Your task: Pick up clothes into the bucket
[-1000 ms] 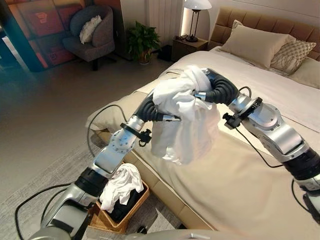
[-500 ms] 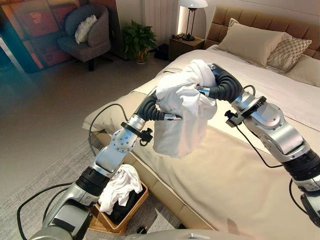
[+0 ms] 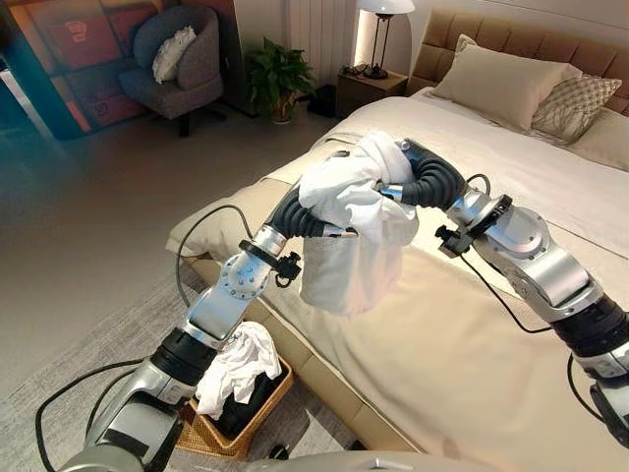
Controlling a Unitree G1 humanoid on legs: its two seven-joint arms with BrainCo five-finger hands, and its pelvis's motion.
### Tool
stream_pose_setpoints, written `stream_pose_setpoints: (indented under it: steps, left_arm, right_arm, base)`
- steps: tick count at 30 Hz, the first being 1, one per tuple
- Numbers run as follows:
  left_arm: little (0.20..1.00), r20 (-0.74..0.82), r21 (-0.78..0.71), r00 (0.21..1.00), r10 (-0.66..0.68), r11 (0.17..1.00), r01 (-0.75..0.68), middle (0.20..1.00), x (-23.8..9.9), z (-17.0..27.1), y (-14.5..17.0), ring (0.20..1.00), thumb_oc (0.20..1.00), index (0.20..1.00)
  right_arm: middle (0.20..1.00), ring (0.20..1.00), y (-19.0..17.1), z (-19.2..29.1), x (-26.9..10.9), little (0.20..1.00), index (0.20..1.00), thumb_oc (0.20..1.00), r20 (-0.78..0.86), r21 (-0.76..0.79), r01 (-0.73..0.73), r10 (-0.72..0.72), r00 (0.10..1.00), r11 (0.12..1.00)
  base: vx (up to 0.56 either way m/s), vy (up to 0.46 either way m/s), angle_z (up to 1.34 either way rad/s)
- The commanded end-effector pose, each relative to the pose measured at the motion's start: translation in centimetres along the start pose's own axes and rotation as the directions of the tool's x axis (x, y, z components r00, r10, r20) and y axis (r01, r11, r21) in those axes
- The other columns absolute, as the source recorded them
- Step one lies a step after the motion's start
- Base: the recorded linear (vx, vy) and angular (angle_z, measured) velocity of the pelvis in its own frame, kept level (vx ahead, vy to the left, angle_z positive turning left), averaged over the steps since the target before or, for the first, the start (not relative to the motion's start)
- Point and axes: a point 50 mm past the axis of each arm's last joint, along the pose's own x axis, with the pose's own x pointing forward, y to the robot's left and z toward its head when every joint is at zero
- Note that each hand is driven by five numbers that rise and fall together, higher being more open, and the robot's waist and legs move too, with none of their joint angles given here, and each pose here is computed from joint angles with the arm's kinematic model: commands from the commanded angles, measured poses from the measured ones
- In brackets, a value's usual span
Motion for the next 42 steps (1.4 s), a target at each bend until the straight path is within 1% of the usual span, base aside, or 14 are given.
stream_pose_setpoints:
  steps: [1, 10, 11, 12, 13, 20, 30, 31, 32, 33, 35, 39, 40, 42]
  left_arm:
    - [1.000, -0.021, -0.021, 0.999, -0.032, 0.999, 0.031, 1.000, 1.6, -0.5, -0.3, 1.000, 1.000, 1.000]
    - [1.000, -0.020, -0.031, 0.999, -0.047, 0.998, 0.047, 1.000, 2.0, -0.5, -0.8, 1.000, 1.000, 1.000]
    - [0.511, -0.022, -0.044, 0.998, -0.053, 0.998, 0.052, 0.511, 1.8, -0.6, -0.8, 0.511, 0.511, 0.511]
    - [0.260, -0.022, -0.051, 0.998, -0.059, 0.997, 0.058, 0.260, 1.6, -0.6, -0.8, 0.260, 0.260, 0.260]
    - [0.200, -0.022, -0.051, 0.998, -0.059, 0.997, 0.058, 0.200, 1.6, -0.6, -0.8, 0.200, 0.200, 0.200]
    - [0.200, -0.068, -0.061, 0.994, -0.082, 0.995, 0.078, 0.200, -0.4, -1.6, 0.3, 0.200, 0.200, 0.200]
    - [0.200, -0.108, -0.047, 0.991, -0.073, 0.997, 0.068, 0.200, -1.8, -2.3, 1.8, 0.200, 0.200, 0.200]
    - [0.200, -0.118, -0.048, 0.991, -0.061, 0.997, 0.055, 0.200, -2.1, -2.5, 2.2, 0.200, 0.200, 0.200]
    - [0.200, -0.120, -0.049, 0.991, -0.055, 0.998, 0.049, 0.200, -2.1, -2.5, 2.3, 0.200, 0.200, 0.200]
    - [0.200, -0.126, -0.047, 0.991, -0.044, 0.998, 0.038, 0.200, -2.3, -2.7, 2.6, 0.200, 0.200, 0.200]
    - [0.200, -0.131, -0.048, 0.991, -0.029, 0.999, 0.023, 0.200, -2.5, -2.8, 2.9, 0.200, 0.200, 0.200]
    - [0.200, -0.149, -0.085, 0.988, 0.045, 0.995, -0.059, 0.200, -3.2, -3.1, 4.3, 0.200, 0.200, 0.200]
    - [0.200, -0.163, -0.111, 0.982, 0.094, 0.987, -0.113, 0.200, -3.8, -3.3, 5.3, 0.200, 0.200, 0.200]
    - [0.200, -0.150, -0.137, 0.982, 0.118, 0.981, -0.139, 0.200, -3.6, -3.0, 5.6, 0.200, 0.200, 0.200]
  right_arm:
    - [0.200, 0.200, 0.8, 5.9, 2.2, 0.200, 0.200, 0.200, 0.316, 0.003, -0.055, 0.051, 0.947, 0.998]
    - [0.200, 0.200, 1.7, 6.4, 3.1, 0.200, 0.200, 0.200, 0.360, 0.033, -0.091, 0.073, 0.930, 0.995]
    - [0.200, 0.200, 1.8, 6.5, 3.1, 0.200, 0.200, 0.200, 0.367, 0.038, -0.092, 0.072, 0.927, 0.995]
    - [0.200, 0.200, 1.8, 6.5, 3.1, 0.200, 0.200, 0.200, 0.368, 0.038, -0.093, 0.073, 0.927, 0.995]
    - [0.200, 0.200, 1.8, 6.5, 3.1, 0.200, 0.200, 0.200, 0.368, 0.038, -0.093, 0.073, 0.927, 0.995]
    - [0.200, 0.200, 1.6, 6.4, 2.9, 0.200, 0.200, 0.200, 0.367, 0.042, -0.081, 0.060, 0.928, 0.996]
    - [0.200, 0.200, 1.2, 6.2, 2.5, 0.200, 0.200, 0.200, 0.358, 0.039, -0.056, 0.039, 0.933, 0.998]
    - [0.235, 0.235, 1.1, 6.1, 2.5, 0.235, 0.235, 0.235, 0.355, 0.033, -0.047, 0.032, 0.934, 0.998]
    - [0.642, 0.642, 1.0, 6.1, 2.4, 0.642, 0.642, 0.642, 0.355, 0.033, -0.042, 0.027, 0.935, 0.999]
    - [1.000, 1.000, 0.9, 6.0, 2.3, 1.000, 1.000, 1.000, 0.352, 0.031, -0.031, 0.018, 0.936, 0.999]
    - [1.000, 1.000, 0.8, 5.9, 2.2, 1.000, 1.000, 1.000, 0.346, 0.030, -0.024, 0.012, 0.938, 0.999]
    - [1.000, 1.000, 0.1, 5.5, 1.5, 1.000, 1.000, 1.000, 0.328, 0.017, 0.031, -0.035, 0.944, 0.999]
    - [1.000, 1.000, -0.8, 5.3, 1.1, 1.000, 1.000, 1.000, 0.305, -0.002, 0.072, -0.068, 0.950, 0.997]
    - [1.000, 1.000, -0.8, 5.0, 0.8, 1.000, 1.000, 1.000, 0.297, 0.005, 0.078, -0.076, 0.952, 0.997]
  base:
    - [0.00, 0.000, 0.03]
    - [-0.01, 0.002, 0.01]
    - [0.00, 0.000, 0.00]
    - [0.00, 0.000, 0.00]
    - [0.00, 0.000, 0.00]
    - [0.00, -0.001, 0.00]
    - [0.00, 0.000, 0.00]
    - [0.00, 0.000, 0.00]
    - [0.00, 0.000, 0.00]
    - [0.00, 0.000, 0.00]
    - [0.00, 0.000, 0.00]
    - [-0.02, 0.005, -0.01]
    - [0.00, 0.000, 0.00]
    - [0.00, 0.000, 0.00]
